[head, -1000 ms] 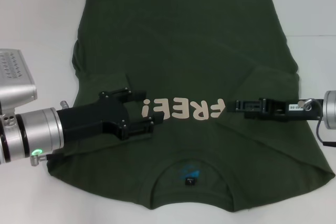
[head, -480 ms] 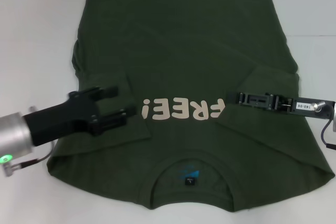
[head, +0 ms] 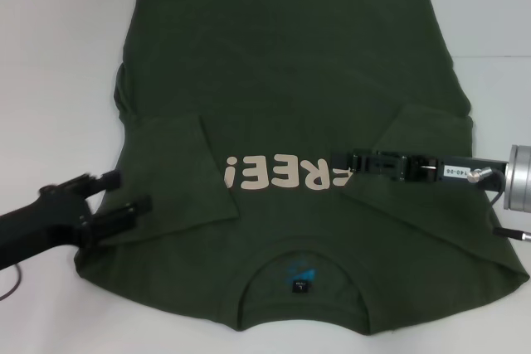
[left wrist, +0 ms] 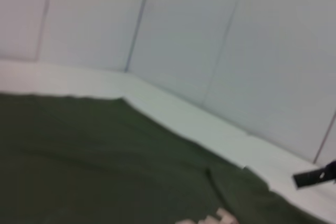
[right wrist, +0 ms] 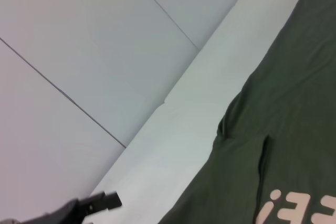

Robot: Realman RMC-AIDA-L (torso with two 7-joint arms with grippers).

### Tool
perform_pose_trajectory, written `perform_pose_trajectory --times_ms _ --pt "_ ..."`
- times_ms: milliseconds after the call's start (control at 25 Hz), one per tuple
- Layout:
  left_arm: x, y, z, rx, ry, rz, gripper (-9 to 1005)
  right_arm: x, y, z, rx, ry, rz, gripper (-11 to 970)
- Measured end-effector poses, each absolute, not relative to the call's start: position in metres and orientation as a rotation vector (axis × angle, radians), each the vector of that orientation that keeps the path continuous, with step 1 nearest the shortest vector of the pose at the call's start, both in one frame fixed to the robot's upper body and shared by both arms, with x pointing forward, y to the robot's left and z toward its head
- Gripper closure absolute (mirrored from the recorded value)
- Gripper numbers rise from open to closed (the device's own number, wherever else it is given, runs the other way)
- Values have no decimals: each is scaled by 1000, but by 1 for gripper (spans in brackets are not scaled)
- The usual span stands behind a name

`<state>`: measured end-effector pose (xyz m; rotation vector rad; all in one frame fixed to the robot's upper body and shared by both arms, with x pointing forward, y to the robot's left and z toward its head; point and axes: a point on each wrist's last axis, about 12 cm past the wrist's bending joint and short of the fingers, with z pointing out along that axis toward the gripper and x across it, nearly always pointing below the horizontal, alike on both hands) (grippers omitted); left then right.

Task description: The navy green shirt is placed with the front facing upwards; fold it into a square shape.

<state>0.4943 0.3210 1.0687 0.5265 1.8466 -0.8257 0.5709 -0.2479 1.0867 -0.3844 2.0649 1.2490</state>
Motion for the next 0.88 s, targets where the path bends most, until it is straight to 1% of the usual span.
perform_pose_trajectory --times_ms 400,720,880 --pt "477 352 1061 379 1992 -759 236 579 -236 1092 -406 2053 1266 65" --pt "478 362 1059 227 2089 -776 237 582 -233 1095 -420 2049 1270 65" --pt "478 364 1056 204 2125 -771 240 582 -232 1095 -424 2047 1273 64"
